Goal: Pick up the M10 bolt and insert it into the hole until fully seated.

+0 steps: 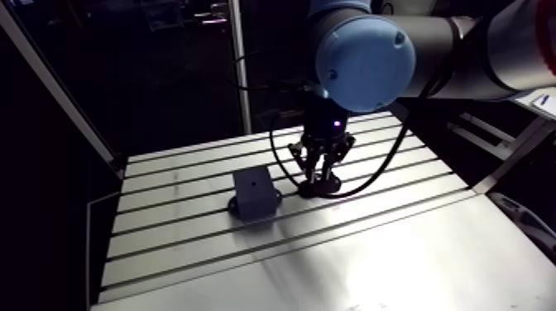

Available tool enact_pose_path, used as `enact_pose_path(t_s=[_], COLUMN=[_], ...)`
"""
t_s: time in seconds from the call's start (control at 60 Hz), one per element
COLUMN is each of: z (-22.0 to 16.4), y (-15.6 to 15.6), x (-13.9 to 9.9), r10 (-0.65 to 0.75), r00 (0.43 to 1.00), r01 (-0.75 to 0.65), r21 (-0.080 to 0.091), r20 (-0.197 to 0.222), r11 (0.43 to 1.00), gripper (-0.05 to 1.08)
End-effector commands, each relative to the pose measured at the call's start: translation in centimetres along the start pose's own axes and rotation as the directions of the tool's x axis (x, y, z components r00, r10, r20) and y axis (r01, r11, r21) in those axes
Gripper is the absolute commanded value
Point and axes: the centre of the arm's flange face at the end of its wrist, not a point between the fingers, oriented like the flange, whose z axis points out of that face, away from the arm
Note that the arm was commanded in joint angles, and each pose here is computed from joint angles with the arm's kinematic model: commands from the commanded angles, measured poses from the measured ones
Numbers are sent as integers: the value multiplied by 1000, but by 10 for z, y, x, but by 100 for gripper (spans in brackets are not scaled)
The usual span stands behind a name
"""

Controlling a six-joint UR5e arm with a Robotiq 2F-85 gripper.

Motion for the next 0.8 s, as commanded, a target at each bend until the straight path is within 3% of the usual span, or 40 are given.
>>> enact_pose_path(t_s=[0.017,0.8], z=[1,-1], y=[0,0], x=[0,2], r10=[0,-1], r00=[1000,1000], r01=[0,1], r21=[0,-1], r20=[2,-2], r11=[1000,1000], gripper=[61,68])
